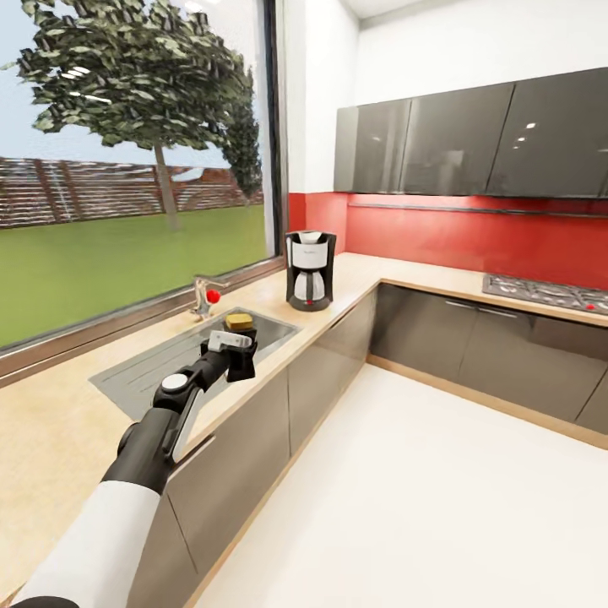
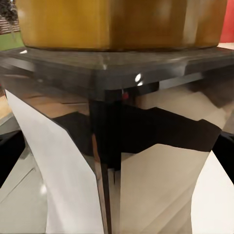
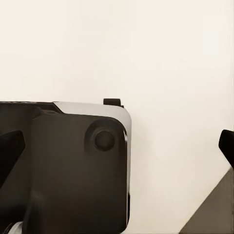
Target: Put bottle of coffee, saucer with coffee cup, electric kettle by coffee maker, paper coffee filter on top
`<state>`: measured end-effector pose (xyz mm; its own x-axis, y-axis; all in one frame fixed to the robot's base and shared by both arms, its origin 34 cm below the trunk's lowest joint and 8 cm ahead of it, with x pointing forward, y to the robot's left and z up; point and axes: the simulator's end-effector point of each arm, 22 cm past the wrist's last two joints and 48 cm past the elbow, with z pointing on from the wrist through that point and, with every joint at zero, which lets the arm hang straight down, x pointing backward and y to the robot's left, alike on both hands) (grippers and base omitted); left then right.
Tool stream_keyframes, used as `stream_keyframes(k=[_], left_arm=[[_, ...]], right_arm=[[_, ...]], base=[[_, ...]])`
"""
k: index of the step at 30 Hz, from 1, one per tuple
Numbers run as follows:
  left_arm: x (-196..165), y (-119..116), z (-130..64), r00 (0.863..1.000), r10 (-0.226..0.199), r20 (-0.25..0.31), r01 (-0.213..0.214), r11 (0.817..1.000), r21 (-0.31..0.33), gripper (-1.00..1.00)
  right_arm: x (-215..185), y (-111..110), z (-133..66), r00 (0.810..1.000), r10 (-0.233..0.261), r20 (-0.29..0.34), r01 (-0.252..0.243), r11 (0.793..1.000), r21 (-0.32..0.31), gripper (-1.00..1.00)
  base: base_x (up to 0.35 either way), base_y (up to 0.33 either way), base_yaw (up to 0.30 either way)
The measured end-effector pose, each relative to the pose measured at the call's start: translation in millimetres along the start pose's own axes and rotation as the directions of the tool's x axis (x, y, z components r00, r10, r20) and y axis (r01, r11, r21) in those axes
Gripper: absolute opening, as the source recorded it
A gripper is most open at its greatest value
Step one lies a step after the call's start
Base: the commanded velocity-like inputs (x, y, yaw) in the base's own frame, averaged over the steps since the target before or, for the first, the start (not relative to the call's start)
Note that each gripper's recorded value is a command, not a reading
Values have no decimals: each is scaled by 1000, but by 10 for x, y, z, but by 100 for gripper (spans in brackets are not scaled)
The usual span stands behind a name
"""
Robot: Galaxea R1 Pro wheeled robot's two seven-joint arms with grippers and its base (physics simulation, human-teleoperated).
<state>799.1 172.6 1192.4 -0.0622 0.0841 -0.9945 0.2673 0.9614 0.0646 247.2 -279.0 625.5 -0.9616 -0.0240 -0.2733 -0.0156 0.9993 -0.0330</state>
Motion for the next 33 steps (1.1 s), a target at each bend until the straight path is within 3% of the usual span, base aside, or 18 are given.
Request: stream_keyframes(k=[9, 21, 26, 33], left_arm=[[-3, 19, -4, 1000, -1, 1, 1, 1000, -3, -100], [11, 23, -1, 1000, -2, -2, 2, 1000, -4, -100], [147, 9, 20, 1000, -8, -29, 8, 1000, -1, -100], [129, 32, 18, 1000, -19, -15, 19, 1000, -2, -100]], right_arm=[[-138, 157, 9, 1000, 1, 29, 0, 1000, -30, 100], [-139, 147, 10, 1000, 7, 30, -6, 1000, -28, 100], [-139, 146, 10, 1000, 5, 30, -5, 1000, -28, 100], [-139, 146, 9, 1000, 5, 30, -4, 1000, -28, 100]], base=[[329, -41, 0], [266, -156, 0], [237, -197, 0], [252, -200, 0]])
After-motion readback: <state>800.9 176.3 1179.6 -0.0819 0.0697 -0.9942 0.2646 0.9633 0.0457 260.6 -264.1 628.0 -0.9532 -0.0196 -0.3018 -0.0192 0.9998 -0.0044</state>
